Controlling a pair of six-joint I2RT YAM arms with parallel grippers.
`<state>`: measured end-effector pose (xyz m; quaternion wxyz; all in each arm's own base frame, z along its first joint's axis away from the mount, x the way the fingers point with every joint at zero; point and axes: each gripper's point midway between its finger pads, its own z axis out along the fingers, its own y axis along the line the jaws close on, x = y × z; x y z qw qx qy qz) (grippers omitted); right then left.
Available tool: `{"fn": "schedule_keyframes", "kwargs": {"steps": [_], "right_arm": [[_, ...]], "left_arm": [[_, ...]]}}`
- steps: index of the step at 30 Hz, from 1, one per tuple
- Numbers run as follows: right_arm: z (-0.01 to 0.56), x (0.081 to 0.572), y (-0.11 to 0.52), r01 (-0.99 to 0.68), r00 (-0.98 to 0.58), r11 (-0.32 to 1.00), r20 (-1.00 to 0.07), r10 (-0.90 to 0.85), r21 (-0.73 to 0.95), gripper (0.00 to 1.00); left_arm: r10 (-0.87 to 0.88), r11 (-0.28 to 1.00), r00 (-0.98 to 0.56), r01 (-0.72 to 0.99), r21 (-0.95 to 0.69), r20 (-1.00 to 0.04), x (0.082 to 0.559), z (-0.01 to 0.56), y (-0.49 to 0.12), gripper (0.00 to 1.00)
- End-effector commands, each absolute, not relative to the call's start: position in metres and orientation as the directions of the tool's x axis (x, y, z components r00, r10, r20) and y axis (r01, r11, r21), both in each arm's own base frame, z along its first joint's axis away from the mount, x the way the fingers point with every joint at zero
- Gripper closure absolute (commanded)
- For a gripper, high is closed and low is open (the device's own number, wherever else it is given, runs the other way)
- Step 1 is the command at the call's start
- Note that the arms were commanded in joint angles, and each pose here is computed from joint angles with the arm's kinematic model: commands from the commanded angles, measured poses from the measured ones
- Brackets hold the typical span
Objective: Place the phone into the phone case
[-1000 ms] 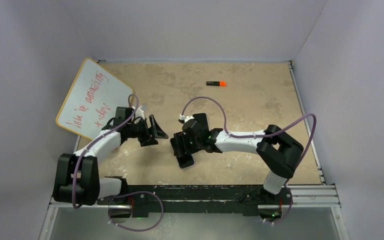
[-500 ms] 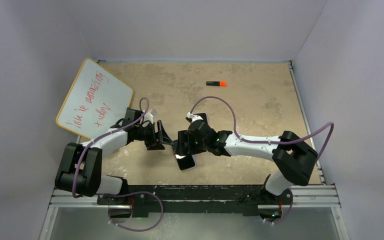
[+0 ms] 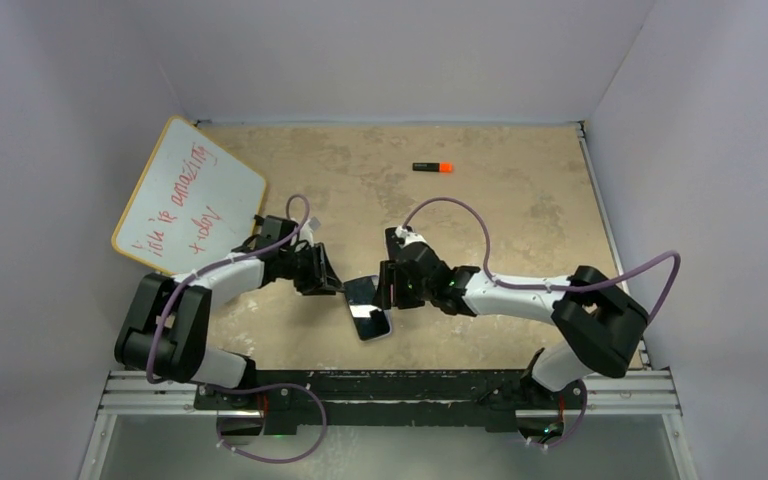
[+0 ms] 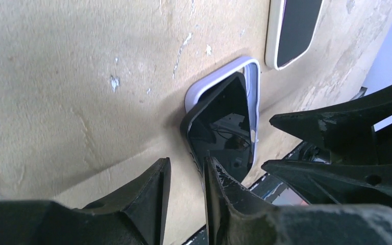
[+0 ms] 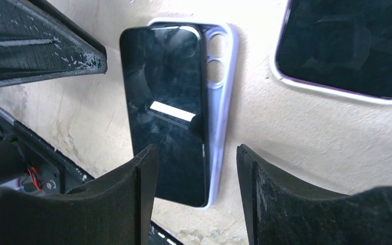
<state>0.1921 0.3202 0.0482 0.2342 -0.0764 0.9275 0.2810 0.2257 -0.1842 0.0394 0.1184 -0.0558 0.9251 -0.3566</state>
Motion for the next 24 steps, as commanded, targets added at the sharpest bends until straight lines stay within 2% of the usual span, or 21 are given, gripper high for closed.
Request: {"fn": "schedule_keyframes", "kwargs": {"steps": [1, 4, 7, 10, 16, 19, 21, 24], "right_arm": [[0.051, 0.202, 0.325, -0.280, -0.873, 0.801, -0.487, 0.017, 0.530, 0.41], [0.046, 0.204, 0.327, -0.282, -0.885, 0.784, -0.465, 0.010, 0.553, 0.42], [0.043, 0.204, 0.331, -0.298, -0.891, 0.763, -0.453, -0.007, 0.573, 0.48], [0.038, 0.203, 0.334, -0.319, -0.893, 0.758, -0.449, -0.039, 0.569, 0.54], [0.038, 0.199, 0.338, -0.321, -0.897, 0.735, -0.441, -0.033, 0.597, 0.58], [0.037, 0.197, 0.338, -0.318, -0.900, 0.730, -0.435, -0.031, 0.605, 0.61], [0.036, 0.196, 0.338, -0.314, -0.902, 0.731, -0.431, -0.031, 0.605, 0.63], [0.037, 0.198, 0.336, -0.313, -0.898, 0.733, -0.440, -0.022, 0.603, 0.64]], "left_arm": [[-0.179, 0.738, -0.955, 0.029, -0.674, -0.237, 0.246, 0.043, -0.193, 0.69], [-0.171, 0.722, -0.961, 0.026, -0.692, -0.215, 0.245, 0.040, -0.200, 0.72], [-0.173, 0.702, -0.960, 0.037, -0.711, -0.221, 0.248, 0.043, -0.206, 0.84], [-0.165, 0.685, -0.958, 0.060, -0.726, -0.235, 0.252, 0.049, -0.214, 0.88], [-0.127, 0.663, -0.965, 0.091, -0.743, -0.231, 0.249, 0.049, -0.231, 0.88], [-0.106, 0.655, -0.958, 0.134, -0.744, -0.266, 0.251, 0.053, -0.240, 0.87], [-0.097, 0.667, -0.958, 0.138, -0.732, -0.269, 0.250, 0.055, -0.239, 0.85], [-0.091, 0.694, -0.958, 0.136, -0.707, -0.273, 0.247, 0.054, -0.232, 0.76]]}}
